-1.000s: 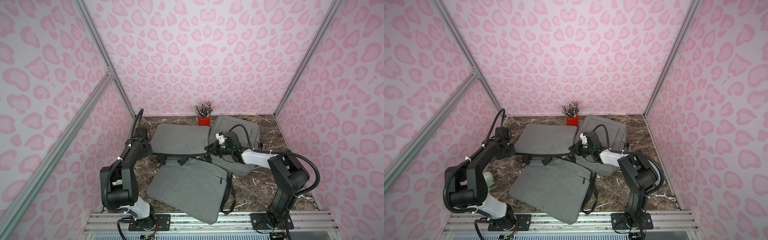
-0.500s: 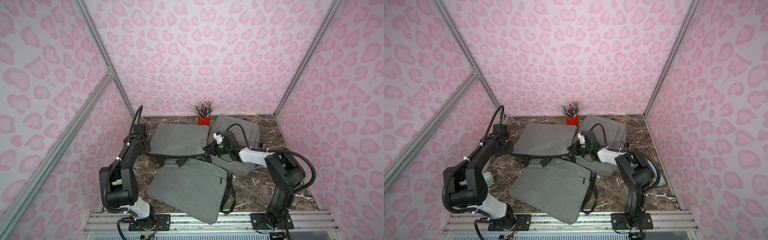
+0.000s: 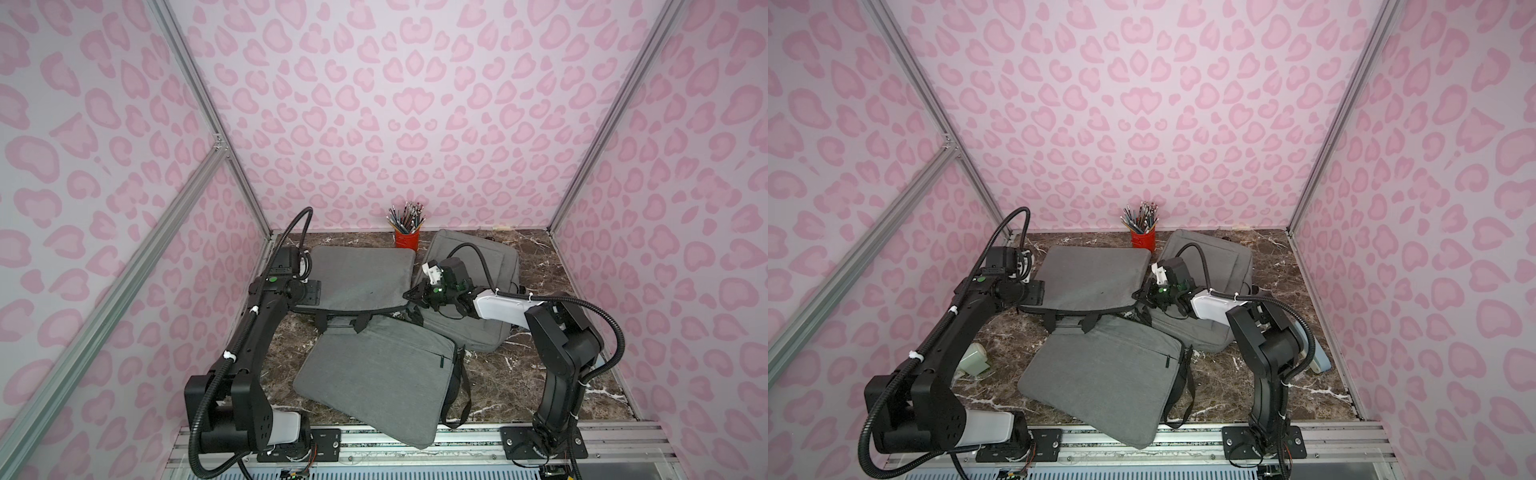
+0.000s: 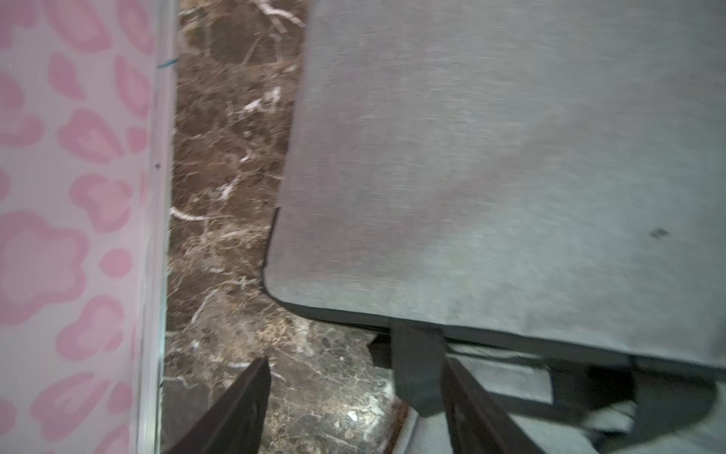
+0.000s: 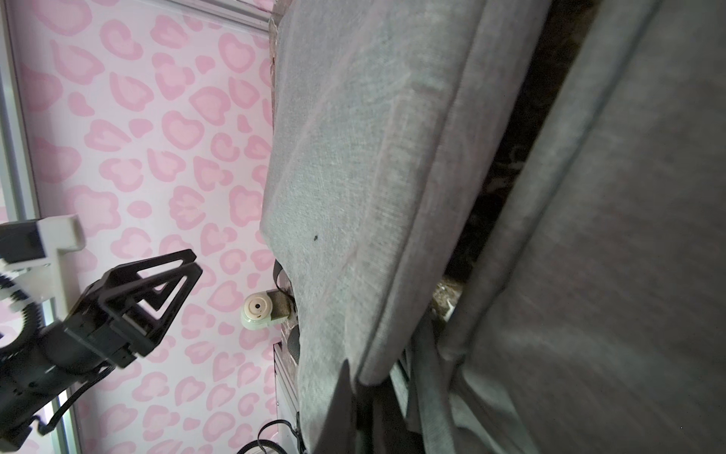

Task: Open the zippered laptop bag and take out the laptop
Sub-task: Unzip the zipper on the zippered laptop bag, then open the bag flap on the zippered laptop bag.

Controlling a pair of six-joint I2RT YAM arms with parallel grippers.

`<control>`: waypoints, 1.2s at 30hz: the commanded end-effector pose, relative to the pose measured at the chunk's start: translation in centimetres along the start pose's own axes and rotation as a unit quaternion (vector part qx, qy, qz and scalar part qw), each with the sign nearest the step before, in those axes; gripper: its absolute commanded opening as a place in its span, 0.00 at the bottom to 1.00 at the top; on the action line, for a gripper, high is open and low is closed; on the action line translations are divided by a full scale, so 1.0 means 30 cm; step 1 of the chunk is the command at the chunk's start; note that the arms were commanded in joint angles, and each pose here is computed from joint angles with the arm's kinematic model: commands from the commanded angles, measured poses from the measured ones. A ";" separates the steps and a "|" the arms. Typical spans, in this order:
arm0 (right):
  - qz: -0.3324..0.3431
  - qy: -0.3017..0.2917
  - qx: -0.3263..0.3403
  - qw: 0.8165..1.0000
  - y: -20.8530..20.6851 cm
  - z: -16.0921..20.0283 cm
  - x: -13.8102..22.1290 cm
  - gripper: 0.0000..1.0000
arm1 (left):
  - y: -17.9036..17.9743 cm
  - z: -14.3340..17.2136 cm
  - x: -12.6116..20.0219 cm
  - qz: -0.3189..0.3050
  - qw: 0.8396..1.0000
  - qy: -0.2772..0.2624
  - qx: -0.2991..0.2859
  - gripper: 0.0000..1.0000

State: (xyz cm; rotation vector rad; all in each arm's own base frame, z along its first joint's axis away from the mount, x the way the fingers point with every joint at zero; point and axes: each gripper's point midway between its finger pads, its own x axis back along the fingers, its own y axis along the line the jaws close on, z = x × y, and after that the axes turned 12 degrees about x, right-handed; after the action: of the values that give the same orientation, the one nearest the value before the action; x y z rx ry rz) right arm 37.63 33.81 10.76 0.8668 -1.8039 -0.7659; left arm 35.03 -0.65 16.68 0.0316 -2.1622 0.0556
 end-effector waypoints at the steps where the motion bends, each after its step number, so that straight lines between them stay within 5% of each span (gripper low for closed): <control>1: -0.016 0.000 0.035 0.999 0.027 -0.013 -0.007 0.00 | -0.130 0.015 0.035 0.095 0.990 -0.030 -0.100 0.79; 13: -0.015 0.007 0.038 0.999 0.019 -0.008 -0.019 0.00 | -0.330 0.100 -0.049 0.131 0.940 -0.013 -0.316 0.83; 20: -0.013 0.013 0.036 0.999 0.016 0.004 -0.027 0.00 | -0.330 0.136 -0.142 0.103 0.913 0.016 -0.394 0.83; 29: -0.017 0.015 0.031 0.999 0.007 0.013 -0.037 0.00 | -0.302 0.154 -0.262 0.069 0.899 0.061 -0.428 0.78; 36: -0.022 0.021 0.035 0.999 0.010 0.021 -0.040 0.00 | -0.303 0.136 -0.303 0.062 0.900 0.078 -0.424 0.63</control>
State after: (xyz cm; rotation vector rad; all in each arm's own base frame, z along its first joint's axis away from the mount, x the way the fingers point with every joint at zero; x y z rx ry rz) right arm 37.55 34.25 9.48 0.8830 -1.7964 -0.7088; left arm 36.56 -10.18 6.92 -0.6072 -1.8599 -0.7609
